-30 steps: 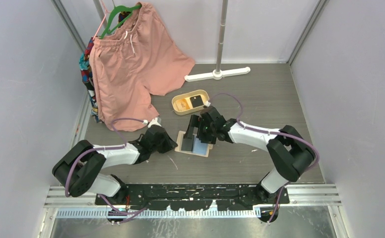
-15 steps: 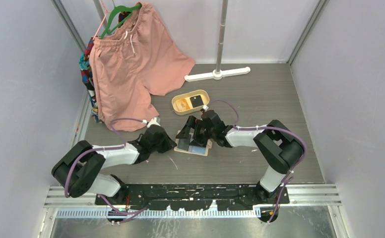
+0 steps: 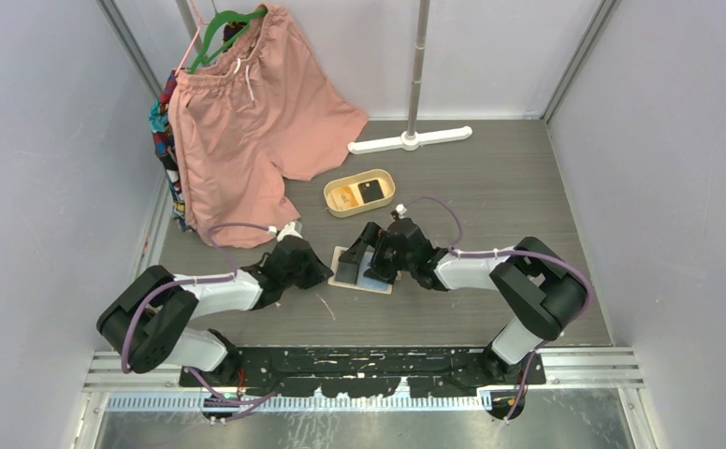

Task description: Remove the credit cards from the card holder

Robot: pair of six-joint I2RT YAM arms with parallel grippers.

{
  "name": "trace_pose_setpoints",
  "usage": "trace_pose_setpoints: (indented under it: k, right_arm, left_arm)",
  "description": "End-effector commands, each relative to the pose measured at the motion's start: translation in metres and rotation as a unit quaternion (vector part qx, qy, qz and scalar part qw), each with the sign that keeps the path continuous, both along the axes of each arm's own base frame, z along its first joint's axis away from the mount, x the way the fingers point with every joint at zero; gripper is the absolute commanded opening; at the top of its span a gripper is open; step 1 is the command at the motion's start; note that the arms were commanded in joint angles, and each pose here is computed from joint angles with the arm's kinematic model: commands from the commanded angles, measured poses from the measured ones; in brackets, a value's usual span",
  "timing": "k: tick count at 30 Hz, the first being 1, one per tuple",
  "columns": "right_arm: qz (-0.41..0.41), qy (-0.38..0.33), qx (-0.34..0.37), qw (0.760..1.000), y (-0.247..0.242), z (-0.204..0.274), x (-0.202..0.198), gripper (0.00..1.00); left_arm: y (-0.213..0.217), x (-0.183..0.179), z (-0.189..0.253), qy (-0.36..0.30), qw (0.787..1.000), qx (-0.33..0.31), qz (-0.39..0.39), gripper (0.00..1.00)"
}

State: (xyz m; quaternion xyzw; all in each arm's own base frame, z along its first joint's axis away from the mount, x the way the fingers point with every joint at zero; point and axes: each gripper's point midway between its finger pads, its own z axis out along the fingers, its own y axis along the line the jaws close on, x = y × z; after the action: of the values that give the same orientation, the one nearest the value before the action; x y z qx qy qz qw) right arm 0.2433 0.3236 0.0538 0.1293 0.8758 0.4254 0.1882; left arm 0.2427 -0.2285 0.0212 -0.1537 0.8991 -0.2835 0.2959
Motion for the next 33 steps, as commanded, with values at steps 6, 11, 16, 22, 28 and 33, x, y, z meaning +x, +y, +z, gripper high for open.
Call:
trace_pose_setpoints:
  k: [6,11,16,22,28,33]
  right_arm:
    - [-0.049,-0.002,-0.086,0.995,-0.035,-0.025,0.001,1.00]
    - [-0.030,-0.031,-0.022,0.999,-0.015,-0.019,0.006,0.99]
    - [-0.013,-0.052,0.019,0.998,-0.004,-0.013,0.007,0.99]
    - [-0.007,-0.044,0.030,0.999,0.000,-0.018,0.004,0.99]
    - [0.001,-0.033,0.045,0.998,0.007,-0.017,0.003,0.99]
    - [0.018,-0.019,0.010,1.000,0.011,-0.019,0.001,0.99]
  left_arm:
    - [0.012,-0.008,-0.014,0.015,0.999,0.030,0.003,0.00]
    - [0.012,-0.008,-0.015,0.016,0.999,0.029,0.001,0.00]
    - [0.014,-0.009,-0.014,0.016,0.999,0.033,0.002,0.00]
    - [0.014,-0.009,-0.014,0.016,0.999,0.033,0.003,0.00]
    - [0.014,-0.009,-0.014,0.017,0.999,0.034,0.003,0.00]
    - [0.014,-0.009,-0.014,0.017,0.999,0.034,0.003,0.00]
